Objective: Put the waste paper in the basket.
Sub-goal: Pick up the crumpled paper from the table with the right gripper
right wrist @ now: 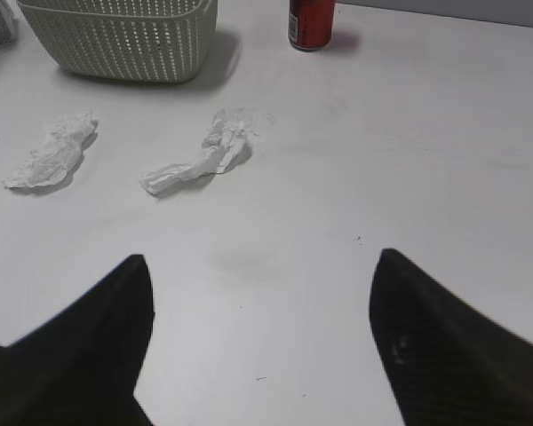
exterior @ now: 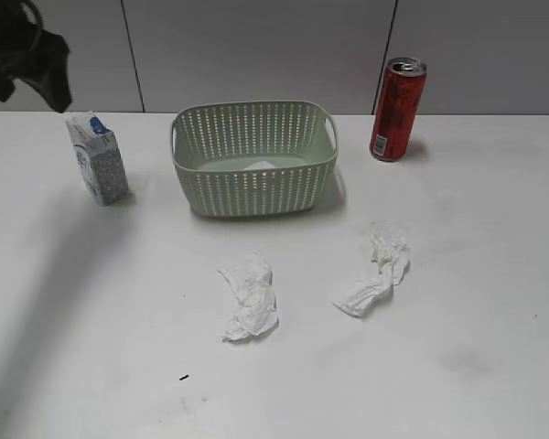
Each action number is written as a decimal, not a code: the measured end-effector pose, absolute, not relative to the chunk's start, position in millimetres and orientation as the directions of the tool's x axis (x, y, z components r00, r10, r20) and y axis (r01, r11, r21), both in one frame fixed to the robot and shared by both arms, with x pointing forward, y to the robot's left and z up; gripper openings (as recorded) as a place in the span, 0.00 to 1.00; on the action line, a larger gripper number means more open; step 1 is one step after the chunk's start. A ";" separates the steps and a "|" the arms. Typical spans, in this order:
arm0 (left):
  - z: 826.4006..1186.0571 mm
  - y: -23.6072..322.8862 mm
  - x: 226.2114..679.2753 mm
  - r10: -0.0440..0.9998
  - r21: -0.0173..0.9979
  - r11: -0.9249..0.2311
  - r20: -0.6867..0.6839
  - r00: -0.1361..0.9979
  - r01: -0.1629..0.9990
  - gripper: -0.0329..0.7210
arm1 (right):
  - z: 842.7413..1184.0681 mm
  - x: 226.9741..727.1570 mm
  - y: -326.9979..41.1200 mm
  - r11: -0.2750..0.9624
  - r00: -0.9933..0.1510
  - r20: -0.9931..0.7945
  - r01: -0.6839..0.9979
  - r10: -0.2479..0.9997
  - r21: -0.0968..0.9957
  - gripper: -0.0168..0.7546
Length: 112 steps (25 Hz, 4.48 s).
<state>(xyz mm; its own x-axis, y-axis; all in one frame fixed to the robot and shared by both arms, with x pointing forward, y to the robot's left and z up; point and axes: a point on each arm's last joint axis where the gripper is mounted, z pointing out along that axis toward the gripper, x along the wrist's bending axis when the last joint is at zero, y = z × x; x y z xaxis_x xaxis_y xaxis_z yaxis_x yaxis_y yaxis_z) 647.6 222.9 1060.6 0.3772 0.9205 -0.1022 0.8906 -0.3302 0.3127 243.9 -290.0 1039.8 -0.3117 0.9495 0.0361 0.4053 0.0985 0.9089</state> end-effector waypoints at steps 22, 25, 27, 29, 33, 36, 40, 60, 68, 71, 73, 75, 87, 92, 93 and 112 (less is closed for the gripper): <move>1077.3 280.6 493.0 0.967 0.290 -0.229 -0.043 0.252 0.929 0.83 | 1058.5 270.4 -284.3 0.079 -0.299 0.040 0.376 0.953 0.923 0.77; 1073.0 282.3 459.9 0.968 0.339 -0.223 -0.032 0.248 0.914 0.83 | 1056.6 287.3 -278.6 0.080 -0.300 0.067 0.453 0.952 0.888 0.82; 1066.6 283.4 439.6 0.969 0.350 -0.221 -0.029 0.246 0.910 0.83 | 1053.1 299.6 -274.4 0.080 -0.297 0.089 0.513 0.951 0.855 0.84; 1063.2 284.3 419.5 0.969 0.372 -0.220 -0.024 0.246 0.902 0.83 | 1049.4 313.1 -270.3 0.084 -0.290 0.106 0.573 0.951 0.815 0.85; 1051.3 283.8 382.0 0.970 0.430 -0.199 -0.042 0.240 0.881 0.83 | 1044.6 340.9 -262.4 0.098 -0.274 0.126 0.678 0.954 0.729 0.84; 1039.4 282.5 357.3 0.969 0.464 -0.178 -0.068 0.235 0.868 0.83 | 1044.3 362.5 -256.6 0.116 -0.269 0.128 0.733 0.955 0.670 0.83; 1038.9 282.5 328.4 0.968 0.544 -0.167 -0.067 0.241 0.822 0.83 | 1045.1 388.8 -249.3 0.170 -0.294 0.109 0.774 0.949 0.609 0.82; 1056.4 287.7 232.0 0.970 0.906 -0.146 0.053 0.238 0.396 0.83 | 1016.6 492.2 -217.1 0.287 -0.366 0.135 0.870 0.921 0.402 0.79; 1056.4 288.0 231.9 0.970 0.906 -0.148 0.056 0.235 0.396 0.83 | 985.0 515.5 -167.2 0.457 -0.513 0.086 0.819 0.854 0.348 0.79; 1056.4 288.0 231.9 0.970 0.906 -0.148 0.056 0.235 0.396 0.83 | 967.0 526.6 -147.3 0.470 -0.515 0.071 0.823 0.854 0.321 0.79; 1056.4 288.0 231.9 0.970 0.906 -0.148 0.056 0.235 0.396 0.83 | 952.0 537.2 -139.9 0.437 -0.475 0.079 0.854 0.877 0.285 0.79; 1056.4 288.0 231.9 0.970 0.906 -0.148 0.056 0.235 0.396 0.83 | 940.5 544.5 -137.0 0.395 -0.428 0.085 0.881 0.900 0.260 0.79; 1056.4 288.2 232.0 0.971 0.906 -0.150 0.058 0.234 0.396 0.83 | 883.5 556.2 -131.5 0.279 -0.293 0.093 0.950 0.952 0.136 0.79; 1056.4 288.2 232.0 0.971 0.906 -0.150 0.058 0.234 0.396 0.83 | 883.0 556.5 -131.4 0.278 -0.292 0.093 0.951 0.952 0.137 0.65; 1056.4 288.2 232.0 0.971 0.906 -0.150 0.058 0.234 0.396 0.83 | 883.0 556.5 -131.4 0.278 -0.292 0.093 0.951 0.952 0.137 0.58; 1056.4 288.2 232.0 0.971 0.906 -0.150 0.058 0.234 0.396 0.83 | 968.1 548.7 -134.6 0.289 -0.344 0.121 0.898 0.931 0.331 0.02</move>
